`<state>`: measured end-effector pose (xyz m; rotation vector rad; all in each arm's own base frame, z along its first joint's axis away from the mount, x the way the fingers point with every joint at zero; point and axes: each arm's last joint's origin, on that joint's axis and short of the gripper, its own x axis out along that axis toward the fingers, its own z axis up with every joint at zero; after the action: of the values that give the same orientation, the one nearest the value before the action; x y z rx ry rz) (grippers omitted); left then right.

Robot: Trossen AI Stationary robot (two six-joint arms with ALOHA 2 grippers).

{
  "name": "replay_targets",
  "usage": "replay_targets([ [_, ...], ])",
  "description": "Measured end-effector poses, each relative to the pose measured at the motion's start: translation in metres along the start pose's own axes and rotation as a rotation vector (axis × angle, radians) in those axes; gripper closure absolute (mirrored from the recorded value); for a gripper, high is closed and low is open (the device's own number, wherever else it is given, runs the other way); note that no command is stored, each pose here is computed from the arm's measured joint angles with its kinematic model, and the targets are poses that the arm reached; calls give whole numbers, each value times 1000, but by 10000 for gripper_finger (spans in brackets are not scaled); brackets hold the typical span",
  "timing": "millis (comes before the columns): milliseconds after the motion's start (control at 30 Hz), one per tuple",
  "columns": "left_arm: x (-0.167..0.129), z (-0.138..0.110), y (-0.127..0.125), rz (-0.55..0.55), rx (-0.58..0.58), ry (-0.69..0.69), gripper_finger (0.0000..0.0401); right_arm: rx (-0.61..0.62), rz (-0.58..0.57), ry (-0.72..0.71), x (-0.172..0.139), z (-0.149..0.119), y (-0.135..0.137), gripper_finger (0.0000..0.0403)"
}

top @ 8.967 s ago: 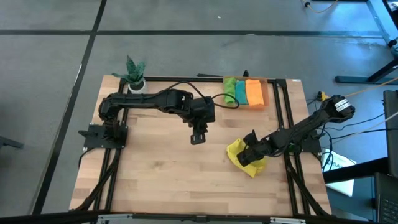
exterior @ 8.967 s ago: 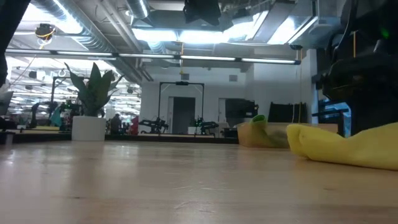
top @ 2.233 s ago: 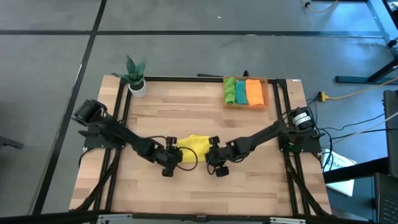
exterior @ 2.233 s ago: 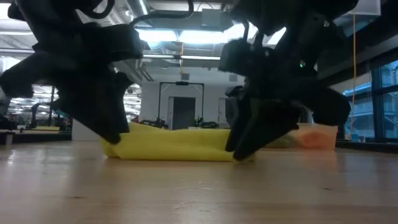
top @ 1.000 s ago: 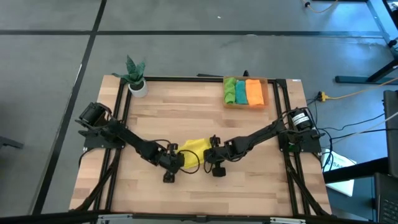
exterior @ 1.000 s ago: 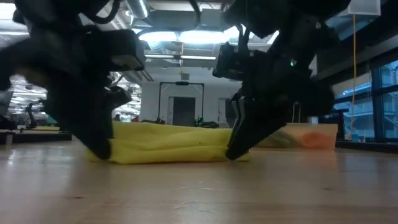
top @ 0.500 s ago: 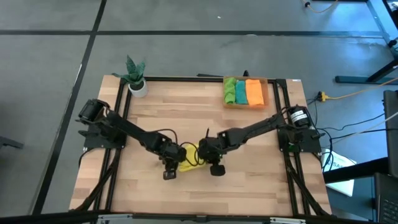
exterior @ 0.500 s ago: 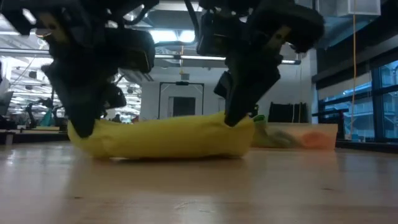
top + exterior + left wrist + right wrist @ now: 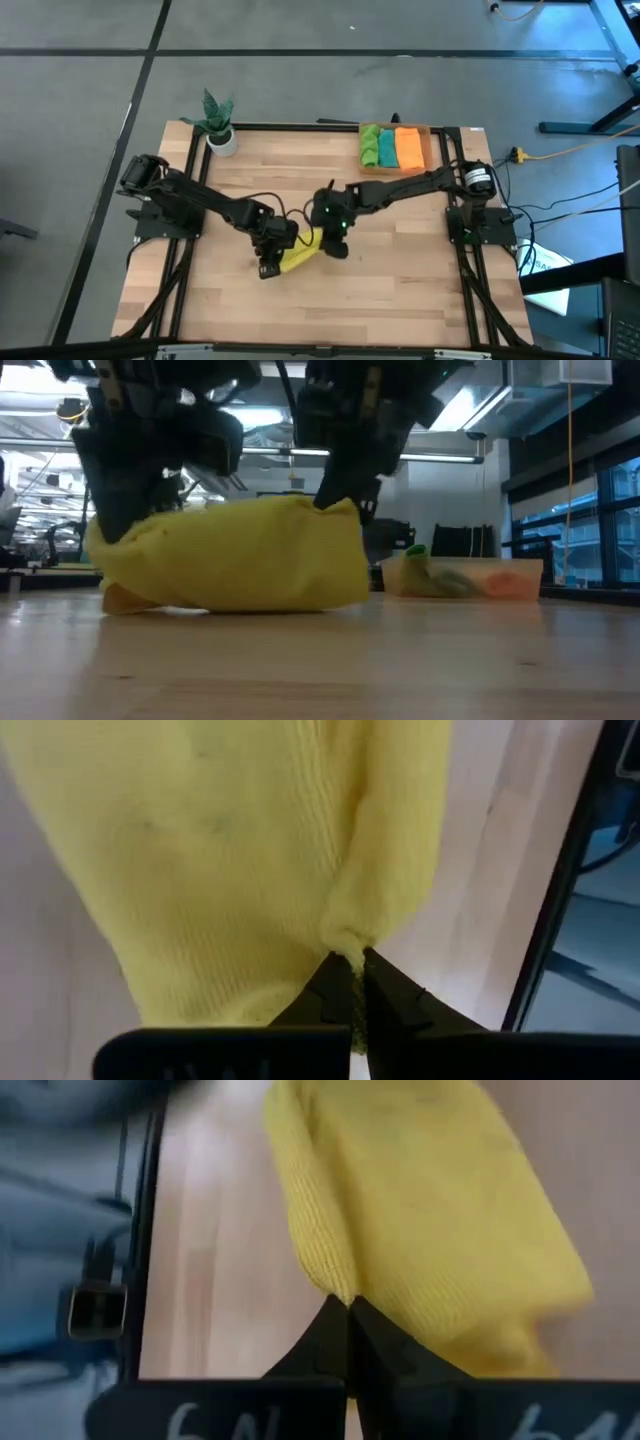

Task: Roll microfiber towels into tight, uniform cylinder then place into a basket
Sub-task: Fold the yellow towel

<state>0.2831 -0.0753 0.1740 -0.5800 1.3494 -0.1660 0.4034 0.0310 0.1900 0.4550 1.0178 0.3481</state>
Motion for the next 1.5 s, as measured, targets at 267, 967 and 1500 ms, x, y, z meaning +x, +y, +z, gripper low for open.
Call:
replay_targets([
  [267,2,1,18,-31,9,25,401,179,15,-10,-5,5,-31,401],
  [967,2,5,17,57,57,-73,401,113,-68,-161,4,17,-31,398],
  [1500,11,-3,2,126,150,-98,400,209,-82,-144,1,15,-36,398],
])
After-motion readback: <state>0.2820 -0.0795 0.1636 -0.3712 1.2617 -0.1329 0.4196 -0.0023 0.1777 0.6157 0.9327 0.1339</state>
